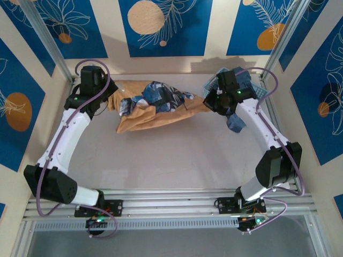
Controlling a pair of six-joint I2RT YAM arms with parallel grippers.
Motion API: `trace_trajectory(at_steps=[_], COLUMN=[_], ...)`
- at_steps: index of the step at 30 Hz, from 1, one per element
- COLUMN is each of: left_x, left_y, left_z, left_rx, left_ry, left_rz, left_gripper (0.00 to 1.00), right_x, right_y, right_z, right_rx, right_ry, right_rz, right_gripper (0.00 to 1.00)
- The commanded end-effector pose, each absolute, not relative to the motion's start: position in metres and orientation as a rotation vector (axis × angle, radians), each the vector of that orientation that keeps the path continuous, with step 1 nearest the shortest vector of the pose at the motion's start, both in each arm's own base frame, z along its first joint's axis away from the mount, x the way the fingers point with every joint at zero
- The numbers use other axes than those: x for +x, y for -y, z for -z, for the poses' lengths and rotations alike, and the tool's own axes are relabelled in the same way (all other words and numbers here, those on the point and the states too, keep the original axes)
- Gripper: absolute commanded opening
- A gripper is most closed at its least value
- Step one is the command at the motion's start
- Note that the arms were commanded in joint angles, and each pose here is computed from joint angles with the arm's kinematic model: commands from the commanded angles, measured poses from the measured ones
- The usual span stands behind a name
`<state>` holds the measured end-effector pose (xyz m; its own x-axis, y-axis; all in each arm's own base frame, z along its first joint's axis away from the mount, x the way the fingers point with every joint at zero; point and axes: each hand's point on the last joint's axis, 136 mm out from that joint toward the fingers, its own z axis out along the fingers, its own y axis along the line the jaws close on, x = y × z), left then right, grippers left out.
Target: Fold and stack the t-shirts
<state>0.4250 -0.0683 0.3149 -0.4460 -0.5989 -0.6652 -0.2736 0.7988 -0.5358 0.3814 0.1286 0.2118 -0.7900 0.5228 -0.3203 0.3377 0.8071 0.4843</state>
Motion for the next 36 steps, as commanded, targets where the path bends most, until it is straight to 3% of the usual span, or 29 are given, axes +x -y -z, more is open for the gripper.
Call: trace_trajectory(at_steps=[1, 10, 11, 14, 15, 16, 23, 26, 36], left_x=[0.436, 0.494, 0.492, 0.468, 0.451, 0.434, 0.305, 0.300, 0.311], left_y=[0.060, 0.079, 0.081, 0.089, 0.094, 0.101, 0.179, 0.187, 0.207], left_z=[-0.276, -0.155, -0.149, -0.154, -0.156, -0.156, -0.104, -0.082, -0.050], left_rx=[-0.667, -0.656, -0.670, -0.671, -0.677, -0.690, -1.050, -1.064, -0.661], left_ry=[-2.120, -2.509, -2.548, -2.613, -2.642, -2.675, -2.816, -2.826, -3.020], left_rz=[0.333, 0.241, 0.236, 0.177, 0.153, 0.158, 0.463, 0.471, 0.278], left_gripper=[0.00, 0.00, 0.11, 0.59, 0.67, 0.69, 0.64, 0.63, 0.60], right_x=[0.371, 0.355, 0.350, 0.337, 0.334, 0.331, 0.322, 0.323, 0.327], right_y=[-0.123, -0.133, -0.135, -0.140, -0.139, -0.139, -0.134, -0.134, -0.129], right_z=[-0.181, -0.094, -0.088, -0.074, -0.071, -0.069, -0.059, -0.059, -0.058], right_rx=[0.637, 0.726, 0.741, 0.771, 0.786, 0.789, 0.780, 0.764, 0.774], right_ry=[-2.635, -2.910, -2.946, -3.009, -3.018, -3.023, -3.055, -3.055, -3.046], right_rz=[-0.517, -0.551, -0.563, -0.573, -0.568, -0.565, -0.539, -0.540, -0.548], right_gripper=[0.00, 0.00, 0.00, 0.00, 0.00, 0.00, 0.00, 0.00, 0.00])
